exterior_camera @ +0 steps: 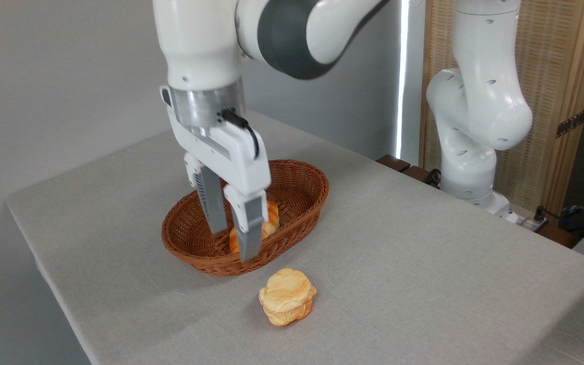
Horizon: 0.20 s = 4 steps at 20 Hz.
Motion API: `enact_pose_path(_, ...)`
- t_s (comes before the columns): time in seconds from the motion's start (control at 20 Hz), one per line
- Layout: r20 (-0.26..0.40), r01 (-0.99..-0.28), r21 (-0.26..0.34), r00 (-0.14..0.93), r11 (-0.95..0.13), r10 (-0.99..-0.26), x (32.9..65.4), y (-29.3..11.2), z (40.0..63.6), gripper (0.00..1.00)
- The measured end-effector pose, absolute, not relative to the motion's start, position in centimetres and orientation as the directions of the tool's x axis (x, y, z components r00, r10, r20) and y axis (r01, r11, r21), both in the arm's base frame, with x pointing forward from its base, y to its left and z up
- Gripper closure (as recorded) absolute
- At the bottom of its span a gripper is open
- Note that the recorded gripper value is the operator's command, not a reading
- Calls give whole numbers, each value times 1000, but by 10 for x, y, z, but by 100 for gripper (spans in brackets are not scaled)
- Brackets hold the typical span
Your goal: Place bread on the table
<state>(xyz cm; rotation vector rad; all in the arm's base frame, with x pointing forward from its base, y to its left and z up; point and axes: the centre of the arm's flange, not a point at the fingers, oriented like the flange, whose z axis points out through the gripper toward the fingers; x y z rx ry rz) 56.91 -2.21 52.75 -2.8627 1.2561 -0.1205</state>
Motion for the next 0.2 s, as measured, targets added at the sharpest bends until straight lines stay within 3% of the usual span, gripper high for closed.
enact_pose_path(0.2,89,-673,-52,733,-738,-675,572,-31,540,0)
